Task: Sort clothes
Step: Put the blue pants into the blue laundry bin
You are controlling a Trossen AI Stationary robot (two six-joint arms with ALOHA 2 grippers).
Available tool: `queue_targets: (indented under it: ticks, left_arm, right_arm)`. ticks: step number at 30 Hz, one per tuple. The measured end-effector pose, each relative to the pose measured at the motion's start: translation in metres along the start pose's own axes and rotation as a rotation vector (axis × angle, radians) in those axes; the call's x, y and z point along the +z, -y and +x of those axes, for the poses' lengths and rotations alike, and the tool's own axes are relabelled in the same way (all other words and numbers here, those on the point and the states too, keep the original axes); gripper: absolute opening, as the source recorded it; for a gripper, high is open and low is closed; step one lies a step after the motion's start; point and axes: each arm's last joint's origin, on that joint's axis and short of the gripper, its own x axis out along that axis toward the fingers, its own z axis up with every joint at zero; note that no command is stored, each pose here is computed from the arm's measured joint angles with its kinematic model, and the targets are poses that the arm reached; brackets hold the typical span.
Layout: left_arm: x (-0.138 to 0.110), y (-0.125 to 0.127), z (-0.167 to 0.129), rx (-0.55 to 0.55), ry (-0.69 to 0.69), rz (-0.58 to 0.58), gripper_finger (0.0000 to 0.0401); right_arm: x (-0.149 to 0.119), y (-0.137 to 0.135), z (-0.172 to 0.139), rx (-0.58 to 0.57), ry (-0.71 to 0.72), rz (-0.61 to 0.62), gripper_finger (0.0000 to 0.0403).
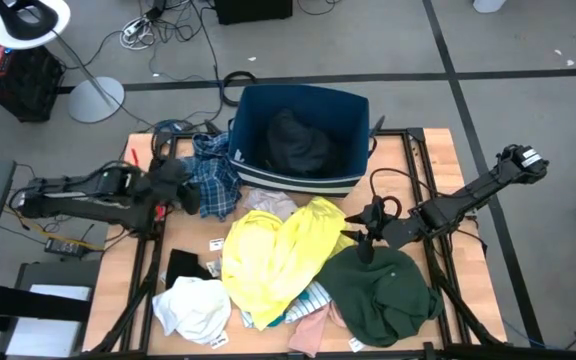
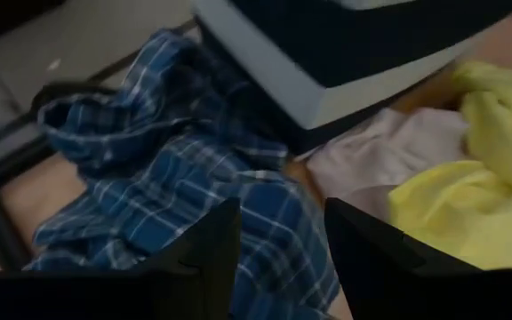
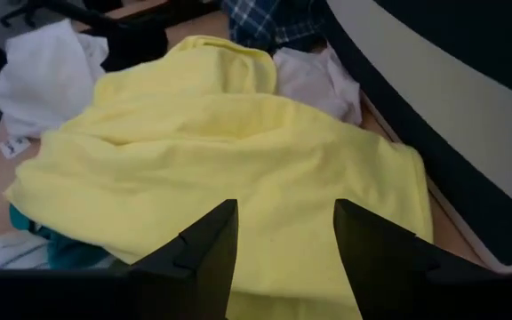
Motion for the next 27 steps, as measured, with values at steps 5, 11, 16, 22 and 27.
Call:
queue_targets:
  ticks: [5, 11, 16, 22, 27]
  left_arm:
    - [0.008, -0.008, 0.016, 0.047, -0.077, -0.02, 0.0172]
    - [0.025, -0.017, 0.042, 0.048, -0.122, -0.037, 0.0172]
    - [0.035, -0.026, 0.064, 0.097, -0.154, -0.081, 0.0172]
    - [0.036, -0.033, 0.078, 0.139, -0.208, -0.108, 0.0177]
    - [0.037, -0.036, 0.079, 0.125, -0.219, -0.17, 0.0199]
  right_arm:
    - [0.003, 0.0, -0.003, 0.041, 0.007, 0.006, 0.0187]
    - [0.006, 0.001, -0.006, 0.054, 0.019, 0.003, 0.0187]
    - [0.009, 0.005, -0.006, 0.04, 0.03, 0.017, 0.0187]
    - [0.009, 0.005, -0.005, 0.043, 0.027, 0.018, 0.0187]
    - [0.009, 0.005, -0.005, 0.039, 0.021, 0.007, 0.0187]
